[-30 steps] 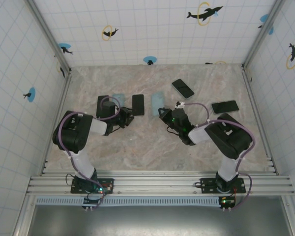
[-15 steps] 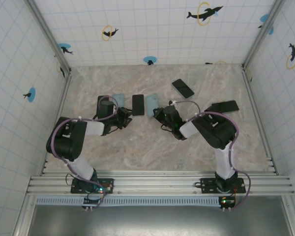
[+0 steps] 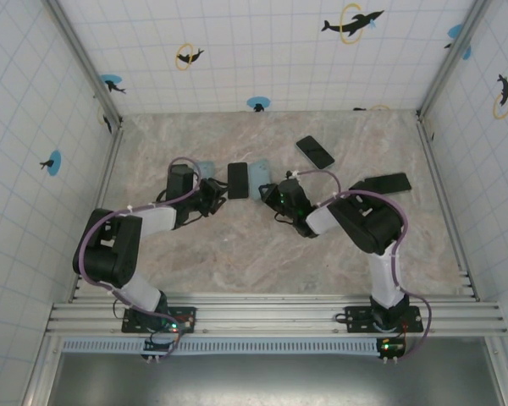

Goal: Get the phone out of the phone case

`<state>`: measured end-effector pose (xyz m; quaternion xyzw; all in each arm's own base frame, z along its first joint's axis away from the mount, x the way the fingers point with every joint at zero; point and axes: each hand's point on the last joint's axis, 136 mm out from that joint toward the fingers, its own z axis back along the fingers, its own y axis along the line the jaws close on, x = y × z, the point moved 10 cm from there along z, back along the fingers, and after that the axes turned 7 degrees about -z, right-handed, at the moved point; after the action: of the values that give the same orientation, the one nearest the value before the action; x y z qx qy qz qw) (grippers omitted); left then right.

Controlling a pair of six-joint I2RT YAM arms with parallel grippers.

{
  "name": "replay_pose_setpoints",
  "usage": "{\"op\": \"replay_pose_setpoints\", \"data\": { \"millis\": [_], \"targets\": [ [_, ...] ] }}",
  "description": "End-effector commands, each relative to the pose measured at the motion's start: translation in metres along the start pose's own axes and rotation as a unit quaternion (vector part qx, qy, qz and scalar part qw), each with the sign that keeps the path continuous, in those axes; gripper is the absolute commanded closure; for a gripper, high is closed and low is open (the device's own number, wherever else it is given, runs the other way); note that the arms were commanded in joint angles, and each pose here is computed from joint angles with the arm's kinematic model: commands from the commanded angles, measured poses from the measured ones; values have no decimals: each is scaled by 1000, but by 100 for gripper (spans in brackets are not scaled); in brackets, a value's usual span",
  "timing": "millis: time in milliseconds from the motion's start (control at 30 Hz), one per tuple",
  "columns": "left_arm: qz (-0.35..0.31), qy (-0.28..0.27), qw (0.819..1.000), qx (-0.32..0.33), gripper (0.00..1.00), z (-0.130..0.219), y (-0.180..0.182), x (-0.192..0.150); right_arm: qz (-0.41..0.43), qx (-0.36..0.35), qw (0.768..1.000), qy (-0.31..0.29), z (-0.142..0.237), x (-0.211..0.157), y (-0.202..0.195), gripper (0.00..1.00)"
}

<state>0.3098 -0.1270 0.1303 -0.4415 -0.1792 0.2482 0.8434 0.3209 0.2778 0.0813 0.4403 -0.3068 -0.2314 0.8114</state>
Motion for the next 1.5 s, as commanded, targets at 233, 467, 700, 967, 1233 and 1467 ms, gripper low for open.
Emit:
{"op": "replay_pose_setpoints", "data": {
  "millis": [233, 467, 700, 967, 1233, 1467],
  "targets": [
    [-21, 13, 999, -23, 44, -2, -13, 8, 82, -49, 995, 0, 1, 9, 15, 53],
    [-25, 14, 999, -34, 44, -2, -19, 11, 147, -83, 986, 7, 12, 16, 26, 43],
    [-37, 18, 998, -48, 43, 2, -28, 10, 216, -117, 969, 9, 36, 32, 37, 37],
    [-57, 30, 996, -56, 37, 9, -37, 2, 275, -169, 946, 3, 65, 83, 27, 27],
    [-73, 22, 995, -67, 28, 13, -49, -8, 370, -233, 899, 34, 72, 134, 11, 20],
    [-93, 19, 991, -89, 21, 5, -72, -17, 422, -251, 870, 47, 61, 173, -3, 19]
  ]
}}
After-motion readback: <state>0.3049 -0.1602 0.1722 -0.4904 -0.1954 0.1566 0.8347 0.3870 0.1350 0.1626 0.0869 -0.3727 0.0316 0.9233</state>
